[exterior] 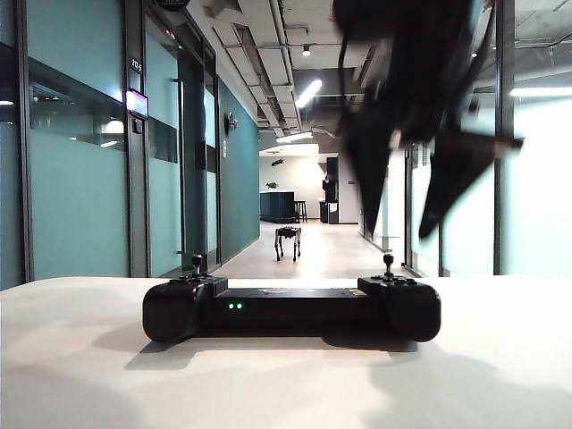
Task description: Push the left joystick on the remote control sitting on the white table forward to make the robot dog walk in a straight line until it approaches the door.
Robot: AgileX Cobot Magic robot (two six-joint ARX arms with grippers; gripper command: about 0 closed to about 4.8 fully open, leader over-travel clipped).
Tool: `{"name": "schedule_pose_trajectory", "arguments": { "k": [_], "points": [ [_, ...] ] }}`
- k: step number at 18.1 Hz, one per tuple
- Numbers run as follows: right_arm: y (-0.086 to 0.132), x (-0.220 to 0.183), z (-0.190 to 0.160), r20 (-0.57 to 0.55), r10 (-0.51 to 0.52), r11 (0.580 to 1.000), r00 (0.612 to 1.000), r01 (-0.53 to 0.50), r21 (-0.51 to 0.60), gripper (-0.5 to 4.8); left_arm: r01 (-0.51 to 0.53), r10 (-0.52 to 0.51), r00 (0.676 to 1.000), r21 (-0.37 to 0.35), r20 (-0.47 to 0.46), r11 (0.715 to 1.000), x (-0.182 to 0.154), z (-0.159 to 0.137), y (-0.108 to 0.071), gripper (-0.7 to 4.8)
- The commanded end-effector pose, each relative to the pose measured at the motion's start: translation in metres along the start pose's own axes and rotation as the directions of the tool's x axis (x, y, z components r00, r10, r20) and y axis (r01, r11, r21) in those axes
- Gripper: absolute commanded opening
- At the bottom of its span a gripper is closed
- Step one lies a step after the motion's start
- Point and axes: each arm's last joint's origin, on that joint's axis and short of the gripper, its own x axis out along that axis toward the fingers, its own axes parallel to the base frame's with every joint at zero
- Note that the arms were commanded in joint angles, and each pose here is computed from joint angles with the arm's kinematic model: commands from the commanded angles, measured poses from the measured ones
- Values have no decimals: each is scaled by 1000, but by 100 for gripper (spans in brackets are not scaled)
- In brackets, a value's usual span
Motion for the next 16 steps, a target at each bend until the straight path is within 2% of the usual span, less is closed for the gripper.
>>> {"name": "schedule_pose_trajectory", "arguments": {
  "k": [1,3,6,9,10,12,14,16],
  "points": [
    [-5,-38,-12,67,33,999,997,-31,-22,-14,-15,14,998,-21,-68,1000,-8,-7,-2,-6],
    [-12,-71,-24,189,72,989,979,-46,-142,-5,-15,13,996,-26,-92,1000,-10,-19,-3,-6],
    [-20,-101,-37,392,83,982,916,-7,-191,-5,-16,13,995,-28,-96,999,-11,-49,-5,-6],
    [-29,-112,-55,596,157,969,787,-5,-249,-5,-19,18,999,-15,-43,1000,-13,-72,-7,-6],
    [-33,-111,-63,656,182,964,732,0,-267,-5,-28,28,999,-9,-18,1000,-14,-80,-7,-6],
    [-40,-104,-78,738,222,958,637,-1,-287,-5,-40,40,999,-1,19,999,-13,-95,-7,-6],
    [-46,-95,-90,787,237,960,569,-11,-281,-5,-42,41,998,6,54,999,-10,-109,-7,-6],
    [-49,-90,-95,807,235,962,542,-10,-273,-5,-47,46,996,10,74,999,-8,-122,-7,-6]
  ]
}}
